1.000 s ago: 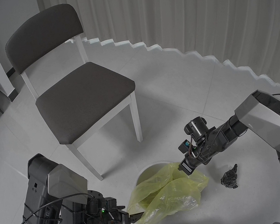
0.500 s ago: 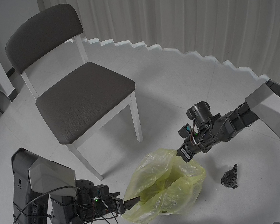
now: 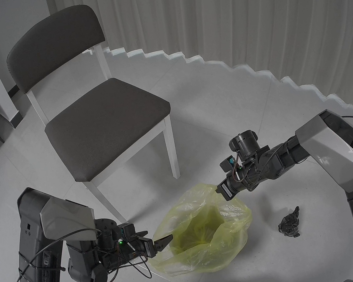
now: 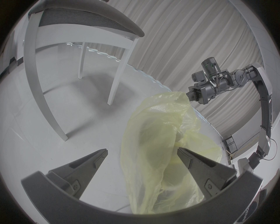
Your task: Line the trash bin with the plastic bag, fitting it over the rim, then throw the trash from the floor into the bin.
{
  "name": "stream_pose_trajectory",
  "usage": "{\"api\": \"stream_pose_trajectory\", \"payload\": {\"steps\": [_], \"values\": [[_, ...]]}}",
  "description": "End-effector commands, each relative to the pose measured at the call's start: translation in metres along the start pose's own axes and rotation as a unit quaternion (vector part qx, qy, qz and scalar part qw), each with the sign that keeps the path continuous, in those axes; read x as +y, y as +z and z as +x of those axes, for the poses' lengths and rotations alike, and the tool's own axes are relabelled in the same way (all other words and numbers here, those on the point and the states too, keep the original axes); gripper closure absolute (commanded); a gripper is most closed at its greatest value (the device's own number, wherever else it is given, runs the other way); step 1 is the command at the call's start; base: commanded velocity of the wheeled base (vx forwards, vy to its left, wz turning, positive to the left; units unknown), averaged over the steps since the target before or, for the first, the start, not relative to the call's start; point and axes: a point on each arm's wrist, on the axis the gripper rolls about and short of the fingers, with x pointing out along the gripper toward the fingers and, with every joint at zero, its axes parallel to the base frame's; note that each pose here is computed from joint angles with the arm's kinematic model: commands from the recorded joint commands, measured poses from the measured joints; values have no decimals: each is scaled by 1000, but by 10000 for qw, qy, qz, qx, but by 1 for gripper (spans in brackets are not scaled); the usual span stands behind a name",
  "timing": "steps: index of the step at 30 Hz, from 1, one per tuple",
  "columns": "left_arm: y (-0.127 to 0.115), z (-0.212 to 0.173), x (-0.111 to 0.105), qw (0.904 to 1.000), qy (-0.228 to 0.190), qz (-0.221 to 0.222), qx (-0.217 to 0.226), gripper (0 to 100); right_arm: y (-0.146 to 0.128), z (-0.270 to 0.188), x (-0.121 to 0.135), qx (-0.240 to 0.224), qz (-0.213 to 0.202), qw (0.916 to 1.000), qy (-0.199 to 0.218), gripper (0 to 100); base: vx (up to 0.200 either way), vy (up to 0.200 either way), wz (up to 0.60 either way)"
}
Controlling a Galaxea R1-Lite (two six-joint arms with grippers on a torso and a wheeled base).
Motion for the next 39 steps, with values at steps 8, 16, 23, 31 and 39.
{"api": "stream_pose_trajectory", "payload": {"steps": [8, 16, 23, 31, 39], "values": [[0, 8, 6, 9998, 43, -120, -140, 0, -12, 26, -26, 195, 202, 9994, -213, 0, 0, 0, 0], [2, 10, 6, 9996, 121, -145, -211, 0, 0, 4, -38, -27, 320, 9985, -451, 0, 0, 0, 0], [-2, 11, 7, 9997, 124, -168, -136, 0, 1, -42, -10, -108, 121, 9997, -184, 0, 0, 0, 0], [-3, 11, 5, 9998, 95, -138, -115, 0, -34, -47, 47, 179, -556, 9976, 372, 0, 0, 0, 0], [-1, 11, 2, 9999, 63, -84, -131, 0, -54, -41, 71, 438, -794, 9934, 700, 0, 0, 0, 0]]}}
